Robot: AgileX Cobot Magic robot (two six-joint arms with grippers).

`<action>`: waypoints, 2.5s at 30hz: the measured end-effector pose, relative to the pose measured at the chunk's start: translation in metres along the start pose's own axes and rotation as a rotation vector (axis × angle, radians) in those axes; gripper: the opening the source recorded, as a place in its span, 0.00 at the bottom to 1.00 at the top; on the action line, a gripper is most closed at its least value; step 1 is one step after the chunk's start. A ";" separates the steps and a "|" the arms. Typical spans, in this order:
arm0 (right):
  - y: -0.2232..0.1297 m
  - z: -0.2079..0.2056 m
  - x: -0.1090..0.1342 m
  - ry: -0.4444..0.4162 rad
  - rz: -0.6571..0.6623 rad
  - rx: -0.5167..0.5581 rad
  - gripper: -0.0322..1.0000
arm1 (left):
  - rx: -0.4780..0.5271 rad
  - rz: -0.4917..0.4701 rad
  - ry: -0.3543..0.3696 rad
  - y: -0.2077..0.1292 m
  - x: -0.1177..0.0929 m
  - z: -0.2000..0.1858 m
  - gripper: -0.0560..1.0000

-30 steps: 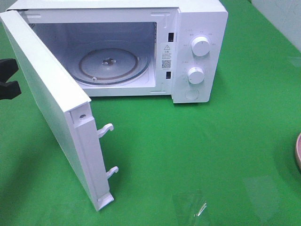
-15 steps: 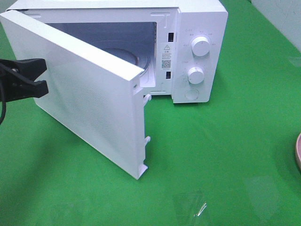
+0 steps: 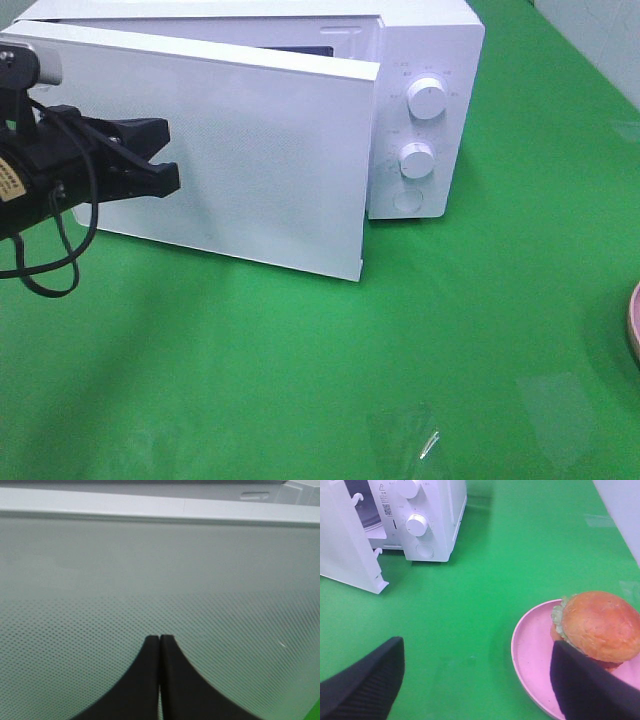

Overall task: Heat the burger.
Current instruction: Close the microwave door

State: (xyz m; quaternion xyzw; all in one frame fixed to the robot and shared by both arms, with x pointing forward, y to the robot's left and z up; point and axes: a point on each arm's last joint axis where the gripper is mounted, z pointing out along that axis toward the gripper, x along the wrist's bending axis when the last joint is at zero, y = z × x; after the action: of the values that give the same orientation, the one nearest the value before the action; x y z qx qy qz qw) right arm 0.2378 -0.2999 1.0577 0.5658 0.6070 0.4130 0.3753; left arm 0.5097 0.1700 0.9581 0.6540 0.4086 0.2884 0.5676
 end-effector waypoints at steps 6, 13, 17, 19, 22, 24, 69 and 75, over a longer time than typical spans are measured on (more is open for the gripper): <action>0.000 0.000 0.000 0.000 0.000 0.000 0.77 | -0.002 -0.026 0.008 -0.001 -0.009 0.017 0.05; 0.000 0.000 0.000 0.000 0.000 0.000 0.77 | -0.015 -0.002 -0.023 0.000 -0.021 0.038 0.05; 0.000 0.000 0.000 0.000 0.000 0.000 0.77 | -0.020 -0.004 -0.031 0.000 -0.026 0.049 0.05; 0.000 0.000 0.000 0.000 0.000 0.000 0.77 | -0.025 -0.007 -0.034 0.002 -0.029 0.055 0.05; 0.000 0.000 0.000 0.000 0.000 0.000 0.77 | -0.020 -0.008 -0.032 0.006 -0.029 0.063 0.05; 0.000 0.000 0.000 0.000 0.000 0.000 0.77 | -0.018 -0.009 -0.029 0.009 -0.029 0.069 0.05; 0.000 0.000 0.000 0.000 0.000 0.000 0.77 | 0.057 0.060 -0.143 0.024 -0.081 0.139 0.05; 0.000 0.000 0.000 0.000 0.000 0.000 0.77 | 0.183 0.010 -0.108 0.029 -0.084 0.131 0.07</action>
State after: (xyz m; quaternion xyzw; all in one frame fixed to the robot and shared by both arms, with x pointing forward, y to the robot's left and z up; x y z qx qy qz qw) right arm 0.2378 -0.2999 1.0577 0.5658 0.6070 0.4130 0.3753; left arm 0.5836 0.0309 0.9687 0.7197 0.3989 0.2168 0.5254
